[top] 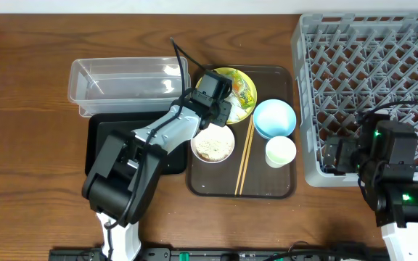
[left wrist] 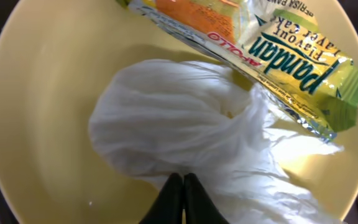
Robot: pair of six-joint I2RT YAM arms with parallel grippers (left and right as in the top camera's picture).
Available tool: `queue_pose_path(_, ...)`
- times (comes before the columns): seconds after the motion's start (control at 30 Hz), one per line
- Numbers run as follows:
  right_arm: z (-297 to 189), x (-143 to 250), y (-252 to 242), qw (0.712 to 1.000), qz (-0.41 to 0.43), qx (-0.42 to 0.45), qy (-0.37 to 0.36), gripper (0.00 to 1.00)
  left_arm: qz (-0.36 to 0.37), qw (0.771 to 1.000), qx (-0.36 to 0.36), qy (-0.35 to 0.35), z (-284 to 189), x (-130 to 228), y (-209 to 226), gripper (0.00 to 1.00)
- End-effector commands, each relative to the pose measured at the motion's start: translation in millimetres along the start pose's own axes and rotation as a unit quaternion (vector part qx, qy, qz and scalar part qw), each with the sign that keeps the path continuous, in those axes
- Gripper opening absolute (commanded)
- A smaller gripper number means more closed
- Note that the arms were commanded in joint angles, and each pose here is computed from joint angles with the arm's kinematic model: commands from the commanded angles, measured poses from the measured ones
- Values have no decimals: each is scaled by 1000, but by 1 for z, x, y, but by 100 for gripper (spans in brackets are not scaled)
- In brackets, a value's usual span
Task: Sort waste into correct bins and load items into the dishwasher rack
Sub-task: 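Grasp the tissue with the left gripper and drop it into the clear bin, then lower the left gripper onto the green snack wrapper and grasp it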
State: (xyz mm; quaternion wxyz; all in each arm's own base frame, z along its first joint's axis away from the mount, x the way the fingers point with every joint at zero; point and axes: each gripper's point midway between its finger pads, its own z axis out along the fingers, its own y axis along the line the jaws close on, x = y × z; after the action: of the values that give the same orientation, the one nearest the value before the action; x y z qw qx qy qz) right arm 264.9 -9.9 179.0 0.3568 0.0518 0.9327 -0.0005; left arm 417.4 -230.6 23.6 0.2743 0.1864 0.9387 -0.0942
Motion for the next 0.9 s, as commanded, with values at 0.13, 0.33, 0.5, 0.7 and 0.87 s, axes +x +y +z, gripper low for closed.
queue_pose_path(0.13,-6,-8,6,1000,-1,-9,-13,99,-13,994,-11,-105,-85,-64,16,6)
queue_pose_path(0.33,-6,-9,6,1000,-1,-9,-13,99,-63,982,-115,-139,-145,-75,88,6)
queue_pose_path(0.5,-6,-9,6,1000,-1,-9,-13,99,-100,974,-156,-133,-153,-67,134,7)
queue_pose_path(0.7,-6,-9,6,1000,-1,-9,-13,99,-116,970,-169,-130,-152,-62,153,68)
queue_pose_path(0.87,-6,-9,6,1000,-1,-9,-13,99,-98,980,-99,-141,-147,-72,121,87)
